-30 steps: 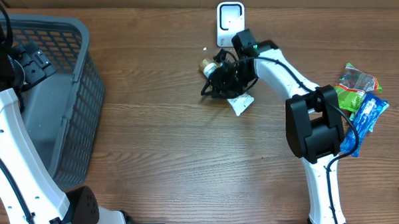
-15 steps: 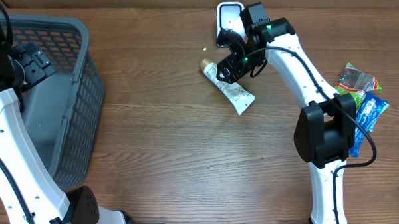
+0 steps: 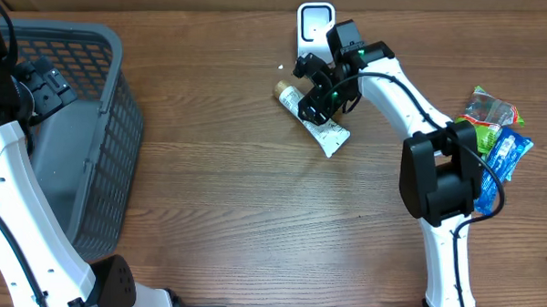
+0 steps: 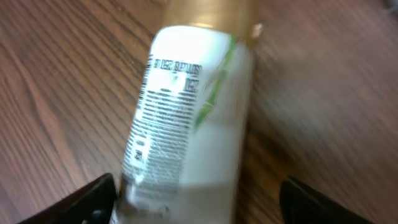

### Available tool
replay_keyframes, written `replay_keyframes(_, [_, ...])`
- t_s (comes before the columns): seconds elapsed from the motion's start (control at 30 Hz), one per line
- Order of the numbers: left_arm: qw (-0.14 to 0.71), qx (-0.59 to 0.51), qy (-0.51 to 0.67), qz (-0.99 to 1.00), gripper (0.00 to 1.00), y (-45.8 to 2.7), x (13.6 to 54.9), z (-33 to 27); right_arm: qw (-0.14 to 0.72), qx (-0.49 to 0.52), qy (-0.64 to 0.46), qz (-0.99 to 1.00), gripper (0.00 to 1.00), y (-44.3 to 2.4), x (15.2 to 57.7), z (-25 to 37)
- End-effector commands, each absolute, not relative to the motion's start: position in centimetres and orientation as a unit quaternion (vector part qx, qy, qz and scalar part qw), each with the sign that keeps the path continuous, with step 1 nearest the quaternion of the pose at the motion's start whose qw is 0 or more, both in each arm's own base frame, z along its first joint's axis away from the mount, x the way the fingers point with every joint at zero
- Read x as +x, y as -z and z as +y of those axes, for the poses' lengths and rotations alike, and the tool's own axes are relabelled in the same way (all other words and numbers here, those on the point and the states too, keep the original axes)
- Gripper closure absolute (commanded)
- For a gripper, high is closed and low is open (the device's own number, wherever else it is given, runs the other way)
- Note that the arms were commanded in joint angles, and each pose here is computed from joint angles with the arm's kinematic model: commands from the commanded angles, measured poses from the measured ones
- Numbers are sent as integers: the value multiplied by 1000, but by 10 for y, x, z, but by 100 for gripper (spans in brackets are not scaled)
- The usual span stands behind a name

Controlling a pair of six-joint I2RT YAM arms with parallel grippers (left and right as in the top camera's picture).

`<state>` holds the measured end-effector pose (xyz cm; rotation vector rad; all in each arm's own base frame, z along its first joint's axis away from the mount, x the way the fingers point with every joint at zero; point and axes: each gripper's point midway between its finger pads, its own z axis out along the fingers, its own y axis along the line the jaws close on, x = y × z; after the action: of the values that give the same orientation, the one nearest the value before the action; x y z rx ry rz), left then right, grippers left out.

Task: Scan the item barcode

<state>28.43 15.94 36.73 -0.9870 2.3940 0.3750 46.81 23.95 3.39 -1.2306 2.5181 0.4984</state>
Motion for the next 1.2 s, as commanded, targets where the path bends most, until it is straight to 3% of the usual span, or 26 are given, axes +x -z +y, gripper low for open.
replay_keyframes(0.0, [258,-365,-146,883,0,-367,284,162,125,-424,-189,877,24,-11,462,237])
replay_keyframes(0.17, [258,-365,-146,883,1,-367,284,162,108,-420,-213,875,43,4,456,242])
replay_keyframes(0.4, [258,-365,-146,883,0,-367,284,162,98,-404,-241,877,80,5,452,242])
replay_keyframes(0.43, [258,-365,-146,883,0,-367,284,162,94,-389,-244,883,89,5,452,242])
replay_keyframes(0.5, [258,-365,-146,883,1,-367,284,162,89,-371,-245,891,96,4,452,241])
replay_keyframes(0.8, [258,-365,-146,883,0,-367,284,162,91,-269,-250,926,96,-55,468,239])
replay_keyframes(1.17, [258,-365,-146,883,1,-367,284,162,302,-158,-4,940,96,-187,525,184])
